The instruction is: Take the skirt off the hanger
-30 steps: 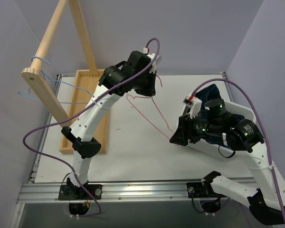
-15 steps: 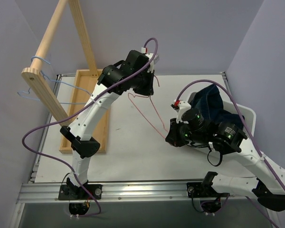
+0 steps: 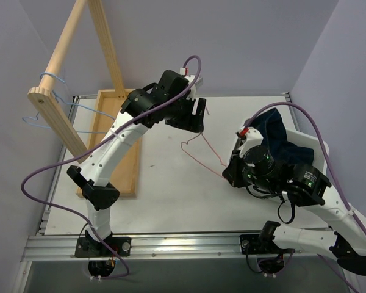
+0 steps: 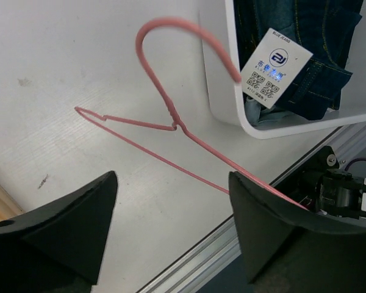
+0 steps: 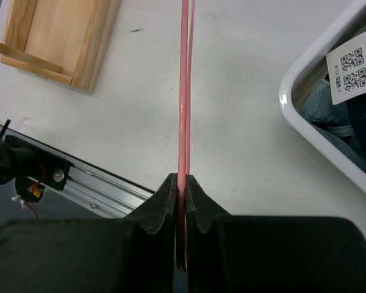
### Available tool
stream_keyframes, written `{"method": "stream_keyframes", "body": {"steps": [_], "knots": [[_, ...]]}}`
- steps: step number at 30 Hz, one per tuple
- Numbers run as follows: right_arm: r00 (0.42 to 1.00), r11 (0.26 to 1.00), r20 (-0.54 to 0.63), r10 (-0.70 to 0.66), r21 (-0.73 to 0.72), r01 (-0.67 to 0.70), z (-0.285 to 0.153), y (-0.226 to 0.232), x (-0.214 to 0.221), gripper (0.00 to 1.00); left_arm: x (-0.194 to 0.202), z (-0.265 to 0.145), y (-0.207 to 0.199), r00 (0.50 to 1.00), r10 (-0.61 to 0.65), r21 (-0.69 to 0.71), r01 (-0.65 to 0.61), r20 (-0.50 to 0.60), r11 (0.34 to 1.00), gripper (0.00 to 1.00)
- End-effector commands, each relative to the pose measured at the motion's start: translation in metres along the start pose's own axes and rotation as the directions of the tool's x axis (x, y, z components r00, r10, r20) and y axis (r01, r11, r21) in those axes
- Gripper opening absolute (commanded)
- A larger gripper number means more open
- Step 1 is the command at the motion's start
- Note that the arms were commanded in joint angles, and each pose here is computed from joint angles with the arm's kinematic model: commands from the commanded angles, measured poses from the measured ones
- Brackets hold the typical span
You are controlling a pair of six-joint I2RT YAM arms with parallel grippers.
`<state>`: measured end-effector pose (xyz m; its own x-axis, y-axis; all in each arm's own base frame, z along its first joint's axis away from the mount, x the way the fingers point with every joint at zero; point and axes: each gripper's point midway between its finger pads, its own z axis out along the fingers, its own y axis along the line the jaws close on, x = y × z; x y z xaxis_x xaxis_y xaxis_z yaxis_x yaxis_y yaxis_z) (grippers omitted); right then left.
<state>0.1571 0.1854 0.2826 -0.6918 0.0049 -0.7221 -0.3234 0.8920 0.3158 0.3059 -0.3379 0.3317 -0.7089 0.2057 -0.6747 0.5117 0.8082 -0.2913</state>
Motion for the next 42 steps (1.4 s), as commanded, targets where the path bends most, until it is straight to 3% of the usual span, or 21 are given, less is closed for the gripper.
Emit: {"method": "stream_keyframes", "body": {"steps": [1,9,13,15,17,18,25,32,42], "knots": [[0.998,0.999,0.055,0.029,0.021,-0.030,-0.001,-0.002,-0.010,0.00,-0.026,-0.045,-0.010,0.989,0.023,0.030,-0.028,0.146,0.999,0.89],[0.993,0.997,0.105,0.053,0.050,-0.059,-0.006,-0.008,-0.019,0.00,-0.018,-0.082,-0.019,0.980,0.052,0.020,-0.057,0.192,0.998,0.97],[0.982,0.997,0.183,0.041,0.057,-0.053,-0.015,-0.007,-0.044,0.00,-0.006,-0.109,-0.050,0.968,0.050,0.139,-0.086,0.245,0.987,0.97],[0.976,0.998,0.215,0.024,0.054,-0.037,-0.016,-0.002,-0.056,0.00,0.022,-0.106,-0.071,0.979,0.064,0.218,-0.106,0.192,0.970,0.95],[0.970,0.998,0.243,-0.008,0.065,-0.008,-0.017,0.004,-0.073,0.00,0.030,-0.123,-0.089,0.973,0.053,0.296,-0.121,0.226,0.948,0.94],[0.967,0.997,0.253,-0.026,0.081,0.005,-0.016,0.005,-0.079,0.00,0.054,-0.115,-0.098,0.982,0.075,0.325,-0.129,0.173,0.937,0.93],[0.925,0.975,0.311,-0.217,0.108,0.193,0.002,0.038,-0.129,0.00,0.128,-0.137,-0.121,0.993,0.018,0.496,-0.074,0.117,0.865,0.81],[0.826,0.940,0.457,-0.330,0.080,0.331,0.014,0.078,-0.178,0.00,0.193,-0.120,-0.111,0.998,-0.059,0.526,0.061,-0.021,0.848,0.81],[0.726,0.860,0.492,-0.480,0.100,0.501,0.055,0.121,-0.209,0.00,0.260,-0.101,-0.135,0.990,-0.056,0.588,0.122,-0.130,0.799,0.81]]}}
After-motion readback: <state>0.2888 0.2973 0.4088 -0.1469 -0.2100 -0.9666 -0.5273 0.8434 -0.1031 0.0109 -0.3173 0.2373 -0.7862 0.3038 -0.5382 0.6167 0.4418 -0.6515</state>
